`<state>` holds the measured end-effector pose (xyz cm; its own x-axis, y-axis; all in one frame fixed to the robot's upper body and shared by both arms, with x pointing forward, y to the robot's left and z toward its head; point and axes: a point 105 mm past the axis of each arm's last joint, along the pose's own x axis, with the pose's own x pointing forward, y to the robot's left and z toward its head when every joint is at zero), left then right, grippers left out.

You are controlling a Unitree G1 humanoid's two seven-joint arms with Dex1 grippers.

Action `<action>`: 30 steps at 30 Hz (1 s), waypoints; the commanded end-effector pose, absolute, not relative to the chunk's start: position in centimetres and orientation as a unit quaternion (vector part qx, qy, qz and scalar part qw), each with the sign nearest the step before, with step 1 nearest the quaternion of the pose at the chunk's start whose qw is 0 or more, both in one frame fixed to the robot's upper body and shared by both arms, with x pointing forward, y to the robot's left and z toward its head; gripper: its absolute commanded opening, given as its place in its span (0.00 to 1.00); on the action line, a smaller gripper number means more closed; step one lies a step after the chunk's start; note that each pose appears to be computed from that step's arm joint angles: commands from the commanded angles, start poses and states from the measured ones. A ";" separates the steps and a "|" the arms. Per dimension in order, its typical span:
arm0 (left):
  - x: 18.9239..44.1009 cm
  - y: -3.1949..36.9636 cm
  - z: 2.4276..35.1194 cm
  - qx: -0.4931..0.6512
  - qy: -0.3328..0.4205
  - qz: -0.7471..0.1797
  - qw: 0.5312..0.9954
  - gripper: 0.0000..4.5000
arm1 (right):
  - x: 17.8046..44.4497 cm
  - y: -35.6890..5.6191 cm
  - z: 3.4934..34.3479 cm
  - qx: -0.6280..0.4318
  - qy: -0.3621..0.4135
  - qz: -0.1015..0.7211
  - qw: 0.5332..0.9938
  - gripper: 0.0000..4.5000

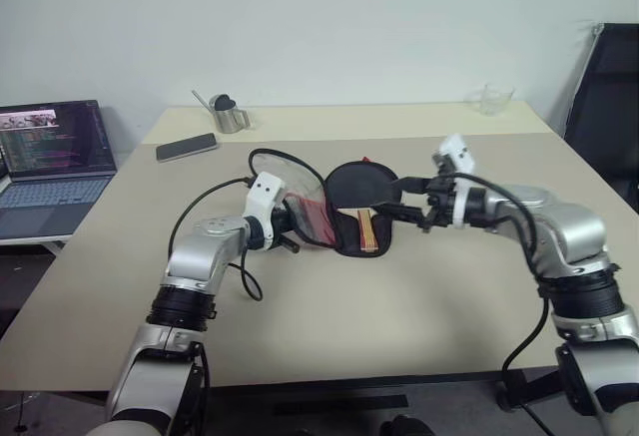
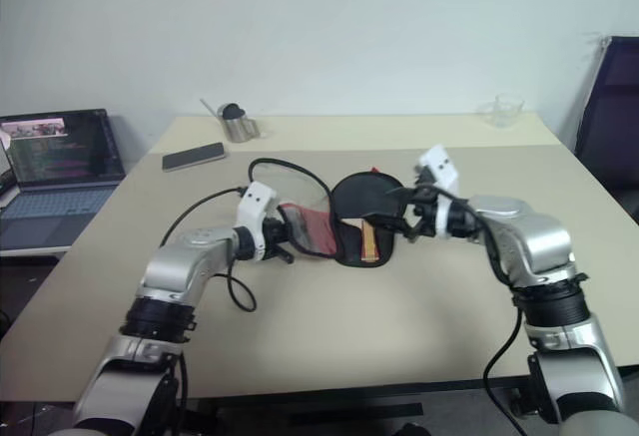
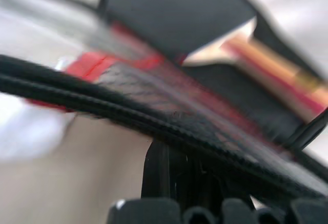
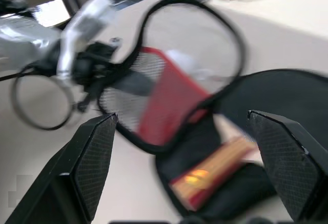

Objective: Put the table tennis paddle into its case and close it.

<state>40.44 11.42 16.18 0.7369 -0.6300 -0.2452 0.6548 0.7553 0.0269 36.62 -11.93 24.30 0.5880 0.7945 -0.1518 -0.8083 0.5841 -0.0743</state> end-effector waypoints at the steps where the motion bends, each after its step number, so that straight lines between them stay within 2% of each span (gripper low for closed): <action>1: 40.4 7.4 20.8 0.068 0.015 -0.387 0.920 0.01 | 37.2 -14.7 27.5 -0.079 0.002 0.406 0.911 1.00; 4: 40.3 5.3 21.7 0.073 -0.006 -0.400 0.914 0.01 | 37.7 -16.6 27.9 -0.071 0.003 0.368 0.927 1.00; 7: 39.6 3.1 24.1 0.048 -0.038 -0.425 0.903 0.01 | 37.7 -17.9 28.0 -0.062 0.005 0.341 0.938 1.00; 9: 39.1 2.5 24.2 0.060 -0.035 -0.441 0.895 0.01 | 37.6 -18.1 27.7 -0.061 0.010 0.333 0.941 1.00; 14: 39.4 7.7 23.9 0.094 -0.010 -0.417 0.904 0.01 | 38.0 -18.0 26.2 0.001 0.036 0.307 0.951 1.00; 16: 39.0 9.5 23.9 0.106 -0.006 -0.418 0.902 0.01 | 38.7 -18.1 25.7 0.057 0.049 0.283 0.956 1.00; 19: 37.7 13.4 24.8 0.096 -0.011 -0.423 0.901 0.01 | 40.2 -17.3 22.8 0.188 0.108 0.235 0.947 1.00; 23: 36.6 17.3 23.9 0.108 0.019 -0.395 0.912 0.20 | 41.1 -15.3 19.6 0.274 0.166 0.215 0.923 1.00; 27: 34.7 18.9 22.4 0.118 0.049 -0.399 0.908 0.53 | 41.3 -14.0 17.0 0.298 0.212 0.200 0.909 1.00; 30: 33.7 19.3 21.7 0.113 0.062 -0.400 0.908 0.77 | 41.0 -13.4 16.2 0.323 0.231 0.208 0.894 1.00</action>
